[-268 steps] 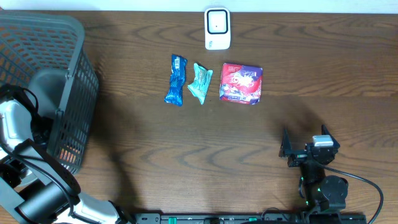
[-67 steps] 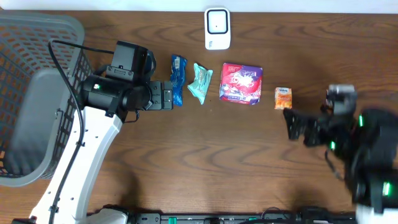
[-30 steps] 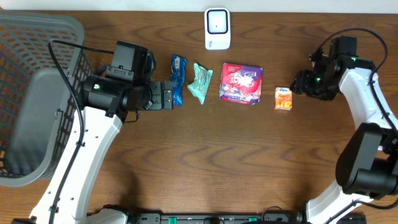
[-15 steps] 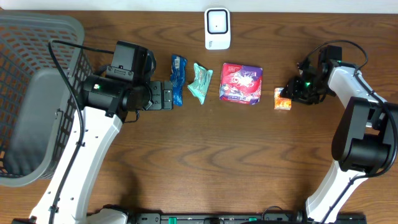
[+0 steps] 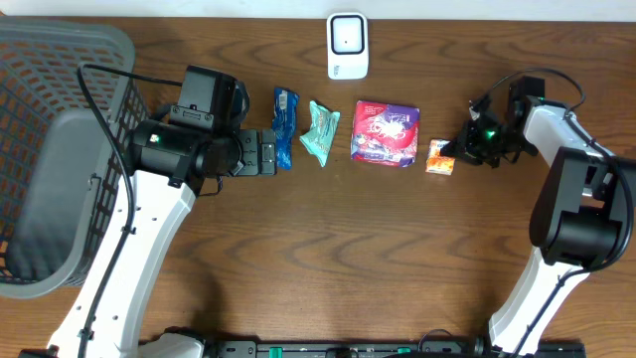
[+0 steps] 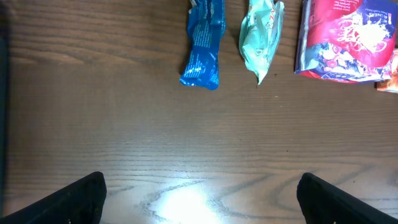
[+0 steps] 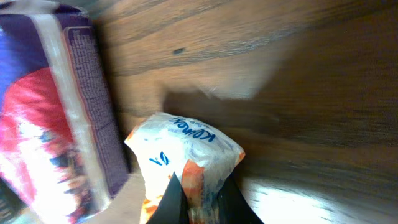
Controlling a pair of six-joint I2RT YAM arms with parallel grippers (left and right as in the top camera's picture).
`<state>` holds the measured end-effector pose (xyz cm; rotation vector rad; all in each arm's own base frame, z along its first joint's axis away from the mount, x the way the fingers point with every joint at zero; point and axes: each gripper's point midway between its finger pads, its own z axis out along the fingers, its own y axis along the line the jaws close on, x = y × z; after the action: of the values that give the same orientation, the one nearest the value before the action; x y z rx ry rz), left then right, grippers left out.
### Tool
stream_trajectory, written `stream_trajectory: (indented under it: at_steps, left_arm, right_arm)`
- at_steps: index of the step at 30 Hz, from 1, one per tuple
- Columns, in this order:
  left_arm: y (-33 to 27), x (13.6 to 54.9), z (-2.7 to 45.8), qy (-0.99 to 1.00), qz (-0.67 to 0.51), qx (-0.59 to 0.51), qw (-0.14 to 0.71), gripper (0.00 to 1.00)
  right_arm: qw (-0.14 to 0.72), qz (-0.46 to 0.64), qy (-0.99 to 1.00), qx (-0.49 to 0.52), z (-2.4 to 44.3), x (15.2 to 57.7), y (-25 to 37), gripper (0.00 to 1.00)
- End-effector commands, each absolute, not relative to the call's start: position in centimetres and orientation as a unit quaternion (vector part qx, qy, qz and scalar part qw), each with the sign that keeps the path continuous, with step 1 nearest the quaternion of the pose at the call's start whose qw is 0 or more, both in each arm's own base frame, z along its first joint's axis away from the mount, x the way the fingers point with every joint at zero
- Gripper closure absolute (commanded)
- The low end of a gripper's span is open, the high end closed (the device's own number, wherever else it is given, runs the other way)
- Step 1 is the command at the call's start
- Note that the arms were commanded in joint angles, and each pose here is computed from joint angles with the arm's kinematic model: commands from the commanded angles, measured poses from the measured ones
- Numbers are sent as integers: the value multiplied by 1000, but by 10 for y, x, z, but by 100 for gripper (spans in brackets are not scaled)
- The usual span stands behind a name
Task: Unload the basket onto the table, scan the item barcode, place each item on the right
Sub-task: 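Lift the orange box up to the white scanner with the right gripper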
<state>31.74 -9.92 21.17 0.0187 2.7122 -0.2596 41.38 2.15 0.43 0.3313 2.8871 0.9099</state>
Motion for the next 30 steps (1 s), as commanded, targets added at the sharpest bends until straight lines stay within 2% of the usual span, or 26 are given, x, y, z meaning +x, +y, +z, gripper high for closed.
stream_trajectory:
  at_steps: [1, 6, 13, 22, 27, 30]
  left_arm:
    - [-96, 318, 212, 974, -87, 11, 208, 2]
    - [-96, 318, 212, 974, -87, 11, 208, 2]
    - [-96, 318, 212, 974, -87, 11, 208, 2]
    - [-96, 318, 212, 974, -87, 11, 208, 2]
    - [-96, 318, 212, 974, -87, 11, 208, 2]
    - [-96, 318, 212, 974, -87, 11, 208, 2]
  right_arm:
    - [6, 383, 915, 129, -6, 400, 41, 99]
    - [49, 555, 818, 140, 53, 417, 47, 99]
    - [114, 658, 736, 111, 100, 422, 36, 99]
    - [135, 646, 752, -2, 98, 400, 79, 99]
    - [113, 615, 768, -138, 88, 362, 128, 99]
    - [99, 607, 766, -187, 89, 348, 144, 99]
